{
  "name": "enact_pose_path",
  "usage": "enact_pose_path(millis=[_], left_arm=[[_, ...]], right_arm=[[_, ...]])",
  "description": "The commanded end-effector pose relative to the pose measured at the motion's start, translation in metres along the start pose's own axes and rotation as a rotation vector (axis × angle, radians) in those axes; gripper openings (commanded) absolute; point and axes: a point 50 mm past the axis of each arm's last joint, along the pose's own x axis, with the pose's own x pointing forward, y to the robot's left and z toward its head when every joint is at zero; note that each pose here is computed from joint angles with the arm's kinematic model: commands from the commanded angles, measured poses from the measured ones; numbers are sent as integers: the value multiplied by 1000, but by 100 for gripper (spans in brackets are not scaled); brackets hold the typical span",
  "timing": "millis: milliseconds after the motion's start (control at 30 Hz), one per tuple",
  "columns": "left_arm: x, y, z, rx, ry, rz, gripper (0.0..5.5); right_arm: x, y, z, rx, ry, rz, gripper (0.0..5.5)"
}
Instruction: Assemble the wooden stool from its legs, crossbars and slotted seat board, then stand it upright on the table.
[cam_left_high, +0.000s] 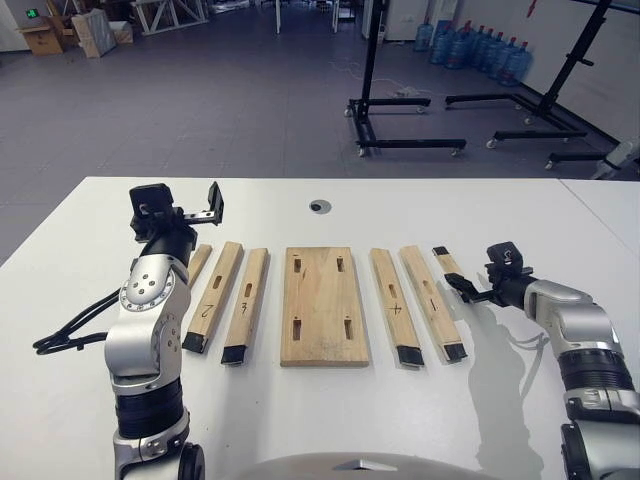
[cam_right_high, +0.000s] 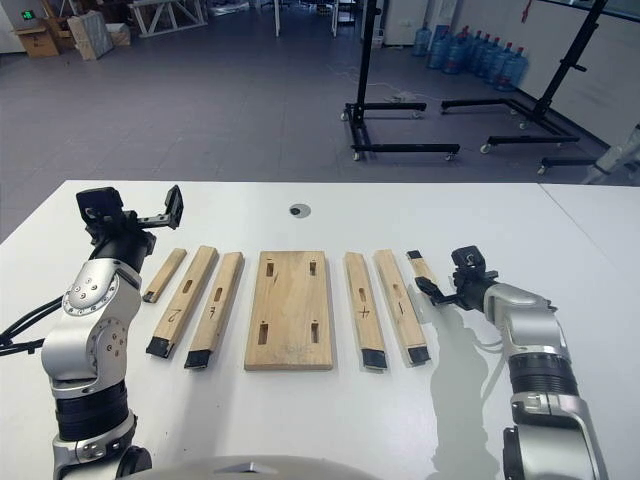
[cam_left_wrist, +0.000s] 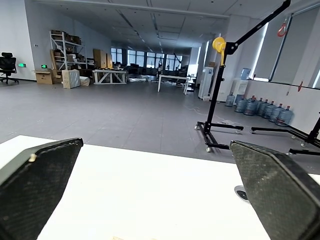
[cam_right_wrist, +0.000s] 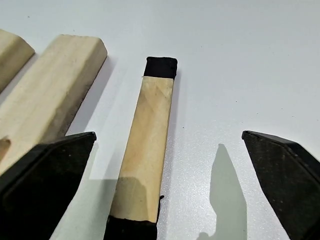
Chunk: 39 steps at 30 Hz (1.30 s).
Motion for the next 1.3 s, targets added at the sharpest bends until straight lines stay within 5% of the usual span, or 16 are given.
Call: enact_pose_path(millis=[33,767,1000,1100,1200,1300], left_arm=[[3,-2,-1,6,12,-6,540],[6,-3,-3,4,14,0,540],[3,-7,-3,-32,15,-55,540],[2,-9,1,-96,25,-161,540],[6,-17,16,-361,13,-312,540],[12,-41,24,-623,51,-495,540]], right_arm=[[8,6,-10,-14,45,-10,519],[5,22,-51,-65,312,-11,143],[2,8,-46,-29,304,-48,129],[0,-7,-13,-9,174,-116,129],[-7,-5,66,-95,-209,-152,129],[-12,58,131,-187,-546,27,129]])
